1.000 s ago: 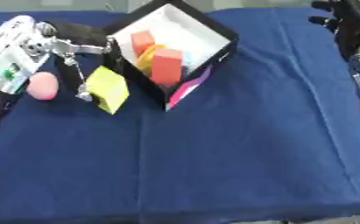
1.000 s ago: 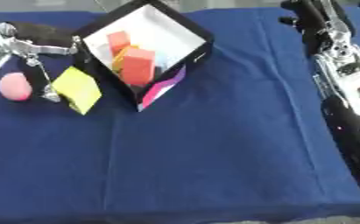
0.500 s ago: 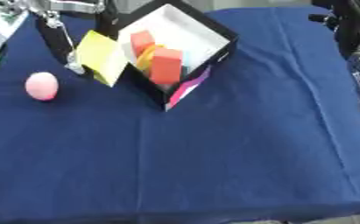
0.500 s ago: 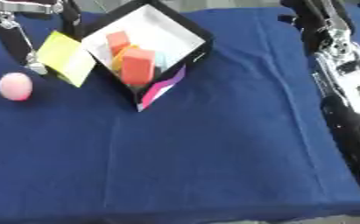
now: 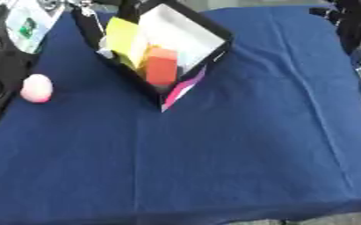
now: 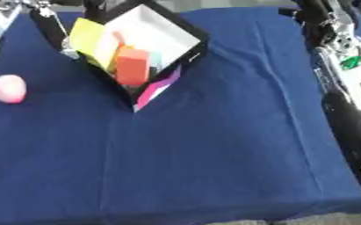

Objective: Pick up objects on the table and place them in the box.

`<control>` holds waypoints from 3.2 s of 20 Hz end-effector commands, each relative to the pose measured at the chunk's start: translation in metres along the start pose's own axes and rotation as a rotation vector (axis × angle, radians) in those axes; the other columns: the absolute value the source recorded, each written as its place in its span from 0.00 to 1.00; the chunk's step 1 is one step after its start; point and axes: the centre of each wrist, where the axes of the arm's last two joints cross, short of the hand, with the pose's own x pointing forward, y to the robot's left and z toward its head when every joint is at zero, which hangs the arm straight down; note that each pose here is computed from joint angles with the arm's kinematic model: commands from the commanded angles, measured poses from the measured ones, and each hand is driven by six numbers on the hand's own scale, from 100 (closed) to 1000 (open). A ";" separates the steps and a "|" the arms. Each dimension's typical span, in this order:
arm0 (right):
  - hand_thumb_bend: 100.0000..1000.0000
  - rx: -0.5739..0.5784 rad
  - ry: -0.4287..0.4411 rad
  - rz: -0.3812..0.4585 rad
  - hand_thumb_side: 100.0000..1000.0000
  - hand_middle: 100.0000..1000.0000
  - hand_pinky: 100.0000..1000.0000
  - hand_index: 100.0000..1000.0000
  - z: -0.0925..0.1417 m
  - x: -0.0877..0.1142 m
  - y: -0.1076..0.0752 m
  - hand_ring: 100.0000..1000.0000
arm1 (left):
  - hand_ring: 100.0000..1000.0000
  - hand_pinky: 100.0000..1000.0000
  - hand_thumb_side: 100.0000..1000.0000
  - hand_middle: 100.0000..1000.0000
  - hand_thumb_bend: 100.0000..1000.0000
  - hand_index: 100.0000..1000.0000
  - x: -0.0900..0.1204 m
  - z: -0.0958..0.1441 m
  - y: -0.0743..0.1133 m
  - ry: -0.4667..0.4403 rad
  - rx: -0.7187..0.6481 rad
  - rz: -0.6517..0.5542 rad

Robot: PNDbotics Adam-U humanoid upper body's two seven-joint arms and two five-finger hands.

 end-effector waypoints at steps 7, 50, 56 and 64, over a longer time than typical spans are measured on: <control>0.05 0.017 -0.030 -0.005 0.56 0.80 0.81 0.85 -0.002 0.010 0.001 0.89 | 0.63 0.73 0.00 0.55 0.69 0.69 -0.012 -0.008 -0.003 0.109 0.076 -0.071; 0.04 -0.016 -0.002 0.030 0.56 0.80 0.81 0.85 0.006 0.002 -0.015 0.89 | 0.80 0.87 0.46 0.76 0.25 0.87 -0.077 0.107 0.020 0.448 0.432 0.144; 0.04 -0.022 0.008 0.039 0.57 0.80 0.81 0.85 0.007 0.000 -0.017 0.89 | 0.82 0.89 0.63 0.78 0.27 0.88 -0.079 0.131 0.013 0.450 0.204 0.276; 0.04 -0.021 0.010 0.044 0.57 0.80 0.81 0.85 0.008 -0.001 -0.018 0.89 | 0.85 0.90 0.62 0.80 0.33 0.87 -0.069 0.137 0.004 0.349 -0.026 0.349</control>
